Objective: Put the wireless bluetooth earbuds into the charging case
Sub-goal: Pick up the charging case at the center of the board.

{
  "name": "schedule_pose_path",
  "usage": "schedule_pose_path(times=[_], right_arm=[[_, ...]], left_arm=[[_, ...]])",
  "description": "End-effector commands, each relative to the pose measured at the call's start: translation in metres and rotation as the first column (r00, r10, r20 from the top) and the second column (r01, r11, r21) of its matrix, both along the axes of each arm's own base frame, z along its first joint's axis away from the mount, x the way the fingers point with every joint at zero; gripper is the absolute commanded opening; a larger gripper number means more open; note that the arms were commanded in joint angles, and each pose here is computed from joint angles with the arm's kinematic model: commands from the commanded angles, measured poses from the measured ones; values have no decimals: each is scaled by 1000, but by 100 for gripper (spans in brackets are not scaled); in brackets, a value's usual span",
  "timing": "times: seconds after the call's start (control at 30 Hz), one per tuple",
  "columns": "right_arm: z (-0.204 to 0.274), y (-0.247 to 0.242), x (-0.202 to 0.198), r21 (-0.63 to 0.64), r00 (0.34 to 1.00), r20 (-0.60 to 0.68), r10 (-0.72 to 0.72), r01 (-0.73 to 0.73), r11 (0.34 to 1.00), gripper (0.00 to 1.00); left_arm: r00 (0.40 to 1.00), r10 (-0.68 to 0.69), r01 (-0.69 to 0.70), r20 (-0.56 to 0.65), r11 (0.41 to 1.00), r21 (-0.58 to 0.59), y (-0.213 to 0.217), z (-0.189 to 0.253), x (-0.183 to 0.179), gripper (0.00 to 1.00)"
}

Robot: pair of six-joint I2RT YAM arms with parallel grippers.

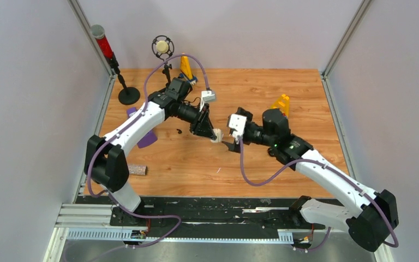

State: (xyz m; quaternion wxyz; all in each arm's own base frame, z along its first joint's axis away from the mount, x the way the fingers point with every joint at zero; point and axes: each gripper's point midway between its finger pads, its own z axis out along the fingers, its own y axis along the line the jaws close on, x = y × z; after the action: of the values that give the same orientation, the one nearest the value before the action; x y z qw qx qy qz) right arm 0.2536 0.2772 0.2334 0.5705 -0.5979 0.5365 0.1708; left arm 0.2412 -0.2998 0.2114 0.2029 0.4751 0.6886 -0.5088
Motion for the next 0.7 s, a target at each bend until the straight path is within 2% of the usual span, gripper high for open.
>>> schedule_pose_path(times=[0.0, 0.1, 0.17, 0.33, 0.5, 0.67], right_arm=[[46, -5, -17, 188, 966, -228, 120, -77, 979, 92], [54, -12, -27, 279, 905, -357, 232, -134, 951, 90], [60, -14, -34, 337, 856, -419, 304, -164, 927, 89], [69, -7, -42, 430, 747, -503, 435, -221, 876, 87], [71, 2, -36, 486, 661, -565, 494, -217, 847, 86], [65, 7, -37, 510, 538, -645, 543, -226, 830, 81]], left_arm=[[997, 38, -30, 69, 993, -115, 7, 41, 0, 15], [992, 65, -46, 105, 984, -171, 9, 57, 4, 15], [992, 96, -77, 87, 977, -201, 8, 67, 3, 14], [978, 167, -122, 126, 945, -303, 7, 87, 1, 15], [977, 185, -136, 102, 921, -365, 7, 100, -6, 20], [980, 173, -121, 99, 913, -389, 9, 94, -14, 23]])
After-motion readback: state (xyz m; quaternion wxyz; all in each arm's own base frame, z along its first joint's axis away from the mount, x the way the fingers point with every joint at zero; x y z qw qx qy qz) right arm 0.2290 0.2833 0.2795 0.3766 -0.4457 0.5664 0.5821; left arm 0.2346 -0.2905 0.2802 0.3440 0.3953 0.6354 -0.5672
